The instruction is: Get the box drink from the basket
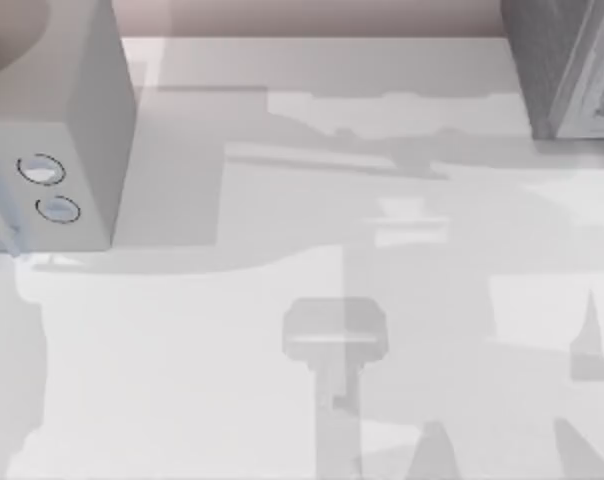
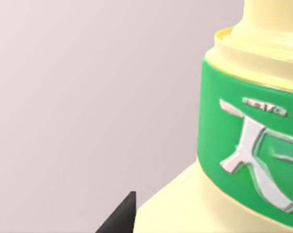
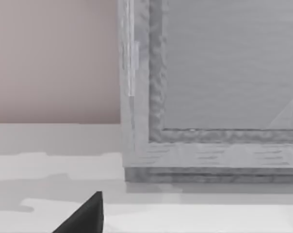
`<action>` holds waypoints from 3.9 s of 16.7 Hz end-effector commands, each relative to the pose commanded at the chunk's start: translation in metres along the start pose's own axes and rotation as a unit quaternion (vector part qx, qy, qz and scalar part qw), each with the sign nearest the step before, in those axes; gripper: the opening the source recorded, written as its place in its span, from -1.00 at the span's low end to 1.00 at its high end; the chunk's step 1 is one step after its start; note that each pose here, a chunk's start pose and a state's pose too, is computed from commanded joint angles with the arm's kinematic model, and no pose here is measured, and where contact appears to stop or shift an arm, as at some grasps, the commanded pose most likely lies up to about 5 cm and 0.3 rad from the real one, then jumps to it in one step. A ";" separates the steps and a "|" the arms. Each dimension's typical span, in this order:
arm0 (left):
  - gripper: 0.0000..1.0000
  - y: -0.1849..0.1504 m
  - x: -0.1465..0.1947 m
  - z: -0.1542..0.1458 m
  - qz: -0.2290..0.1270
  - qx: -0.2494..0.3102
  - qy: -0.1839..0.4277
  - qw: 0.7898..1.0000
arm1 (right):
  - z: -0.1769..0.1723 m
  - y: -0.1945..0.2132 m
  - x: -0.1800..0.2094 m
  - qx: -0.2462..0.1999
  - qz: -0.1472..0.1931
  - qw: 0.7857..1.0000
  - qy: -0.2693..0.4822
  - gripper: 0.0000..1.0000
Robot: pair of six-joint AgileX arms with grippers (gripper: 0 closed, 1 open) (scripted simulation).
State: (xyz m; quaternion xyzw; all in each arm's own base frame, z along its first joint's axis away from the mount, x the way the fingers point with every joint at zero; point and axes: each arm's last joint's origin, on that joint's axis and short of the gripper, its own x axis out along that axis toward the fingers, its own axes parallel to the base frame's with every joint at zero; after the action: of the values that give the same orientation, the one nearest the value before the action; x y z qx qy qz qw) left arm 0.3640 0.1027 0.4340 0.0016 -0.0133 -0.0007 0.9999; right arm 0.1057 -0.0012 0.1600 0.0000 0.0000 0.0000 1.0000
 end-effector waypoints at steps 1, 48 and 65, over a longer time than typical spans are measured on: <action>-1.00 0.000 -0.001 0.007 0.000 0.000 0.002 1.000 | 0.000 0.000 0.000 0.000 0.000 1.000 0.000 1.00; -1.00 -0.112 -0.255 -0.259 0.034 0.001 0.017 0.999 | 0.000 0.000 0.000 0.000 0.000 1.000 0.000 1.00; -1.00 -0.158 -0.218 -0.242 0.146 0.003 0.006 0.989 | 0.000 0.000 0.000 0.000 0.000 1.000 0.000 1.00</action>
State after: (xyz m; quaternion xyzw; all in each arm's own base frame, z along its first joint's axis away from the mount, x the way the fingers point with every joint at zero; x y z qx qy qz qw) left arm 0.1520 -0.0542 0.1860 0.0031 -0.0071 0.1453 0.9894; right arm 0.1057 -0.0012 0.1600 0.0000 0.0000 0.0000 1.0000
